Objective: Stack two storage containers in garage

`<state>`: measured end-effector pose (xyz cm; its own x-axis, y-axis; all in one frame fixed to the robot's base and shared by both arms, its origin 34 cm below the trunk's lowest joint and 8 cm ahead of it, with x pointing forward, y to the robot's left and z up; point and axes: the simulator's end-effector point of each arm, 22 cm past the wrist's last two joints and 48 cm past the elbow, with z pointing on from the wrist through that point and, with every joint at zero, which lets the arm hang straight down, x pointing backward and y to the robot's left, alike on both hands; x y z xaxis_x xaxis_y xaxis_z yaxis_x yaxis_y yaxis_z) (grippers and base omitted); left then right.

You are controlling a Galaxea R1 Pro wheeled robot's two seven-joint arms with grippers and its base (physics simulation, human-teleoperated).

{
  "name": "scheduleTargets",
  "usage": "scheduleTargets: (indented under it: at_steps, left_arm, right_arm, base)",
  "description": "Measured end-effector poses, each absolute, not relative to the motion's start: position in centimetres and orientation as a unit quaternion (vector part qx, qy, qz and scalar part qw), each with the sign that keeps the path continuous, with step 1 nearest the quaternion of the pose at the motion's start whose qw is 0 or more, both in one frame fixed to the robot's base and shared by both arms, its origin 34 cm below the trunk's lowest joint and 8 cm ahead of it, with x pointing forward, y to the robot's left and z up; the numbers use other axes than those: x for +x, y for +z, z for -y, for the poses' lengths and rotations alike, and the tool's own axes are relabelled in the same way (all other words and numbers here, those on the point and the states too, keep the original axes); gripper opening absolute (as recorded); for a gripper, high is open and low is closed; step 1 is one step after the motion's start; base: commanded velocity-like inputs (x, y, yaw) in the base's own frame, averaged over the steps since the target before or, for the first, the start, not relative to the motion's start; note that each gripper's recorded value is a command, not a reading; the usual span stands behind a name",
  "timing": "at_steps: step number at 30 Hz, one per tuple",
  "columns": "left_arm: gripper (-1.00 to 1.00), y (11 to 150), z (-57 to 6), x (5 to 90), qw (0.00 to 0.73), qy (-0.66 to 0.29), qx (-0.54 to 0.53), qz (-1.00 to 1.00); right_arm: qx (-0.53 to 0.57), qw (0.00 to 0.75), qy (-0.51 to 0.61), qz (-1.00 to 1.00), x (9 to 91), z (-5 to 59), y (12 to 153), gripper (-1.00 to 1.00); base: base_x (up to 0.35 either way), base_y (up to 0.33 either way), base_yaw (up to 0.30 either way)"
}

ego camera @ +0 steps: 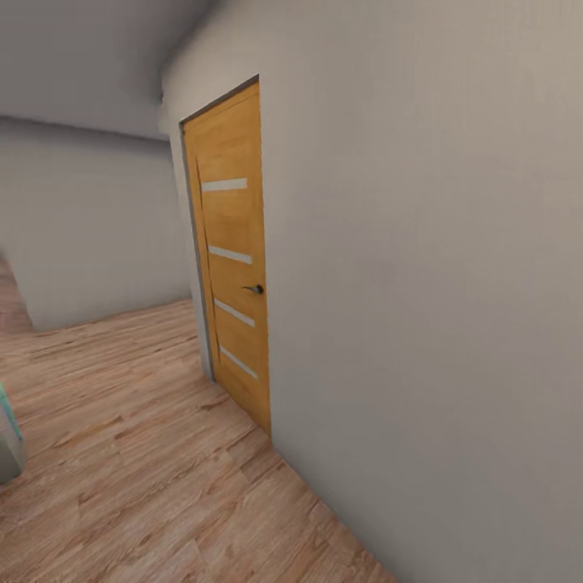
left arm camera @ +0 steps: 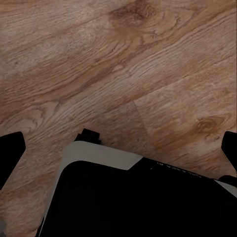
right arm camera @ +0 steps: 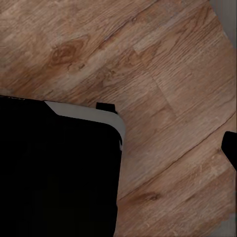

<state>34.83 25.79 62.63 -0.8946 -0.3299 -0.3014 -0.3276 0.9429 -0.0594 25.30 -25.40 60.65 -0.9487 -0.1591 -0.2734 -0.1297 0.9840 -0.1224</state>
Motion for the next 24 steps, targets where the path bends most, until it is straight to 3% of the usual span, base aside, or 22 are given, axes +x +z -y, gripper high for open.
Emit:
scheduleTargets:
  at_steps: [7, 24]
  left_arm:
    - [1.0, 62.62, -25.8, 34.86, 0.156, -0.004, -0.169, -0.973]
    - [1.0, 62.62, -25.8, 34.89, 0.156, -0.004, -0.17, -0.973]
  right_arm:
    - [-0.073, 0.143, -0.052, -0.986, 25.34, 25.43, 60.66, 1.0]
    - [-0.073, 0.143, -0.053, -0.986, 25.33, 25.47, 60.65, 1.0]
  base:
    - [0.217, 0.0, 0.276]
    - [0.007, 0.0, 0.276]
